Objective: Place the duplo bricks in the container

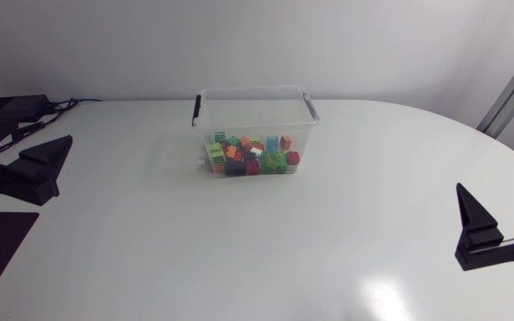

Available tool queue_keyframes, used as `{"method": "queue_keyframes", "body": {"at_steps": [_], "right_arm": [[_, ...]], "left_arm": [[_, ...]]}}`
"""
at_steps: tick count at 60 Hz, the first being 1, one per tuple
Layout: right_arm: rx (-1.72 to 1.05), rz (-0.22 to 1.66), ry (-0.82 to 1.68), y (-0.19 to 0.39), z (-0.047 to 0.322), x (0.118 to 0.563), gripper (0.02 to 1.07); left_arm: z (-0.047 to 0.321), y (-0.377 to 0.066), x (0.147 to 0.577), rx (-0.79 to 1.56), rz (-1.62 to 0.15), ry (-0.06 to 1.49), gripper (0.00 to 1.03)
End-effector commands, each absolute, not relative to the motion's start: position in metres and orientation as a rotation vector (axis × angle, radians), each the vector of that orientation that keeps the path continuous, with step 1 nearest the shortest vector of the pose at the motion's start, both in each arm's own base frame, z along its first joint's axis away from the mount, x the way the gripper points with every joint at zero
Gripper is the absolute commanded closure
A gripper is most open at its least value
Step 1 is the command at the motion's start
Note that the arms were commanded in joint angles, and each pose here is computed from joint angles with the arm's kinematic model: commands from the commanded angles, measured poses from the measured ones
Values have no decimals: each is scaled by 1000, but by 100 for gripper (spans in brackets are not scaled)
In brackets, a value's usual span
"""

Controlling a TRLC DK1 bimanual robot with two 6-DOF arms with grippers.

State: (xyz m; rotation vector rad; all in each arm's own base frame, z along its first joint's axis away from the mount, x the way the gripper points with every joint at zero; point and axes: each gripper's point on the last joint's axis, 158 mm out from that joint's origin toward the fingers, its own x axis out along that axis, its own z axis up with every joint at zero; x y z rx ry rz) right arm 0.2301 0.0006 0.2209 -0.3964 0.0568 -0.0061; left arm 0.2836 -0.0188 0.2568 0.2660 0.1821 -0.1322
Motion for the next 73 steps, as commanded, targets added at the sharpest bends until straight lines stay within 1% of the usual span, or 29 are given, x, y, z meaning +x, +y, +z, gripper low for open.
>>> {"method": "queue_keyframes", "body": {"at_steps": [1, 28, 57, 73], "right_arm": [[-368, -20, 82, -3, 205, 233, 7], [-188, -16, 69, -2, 178, 246, 7], [0, -10, 57, -2, 149, 254, 7], [0, -10, 57, -2, 149, 254, 7]], "left_arm": [[239, -16, 282, 234, -125, 196, 5], [196, -10, 262, 120, -68, 134, 5], [150, -3, 254, -1, -17, 61, 6], [150, -3, 254, -1, -17, 61, 6]]}}
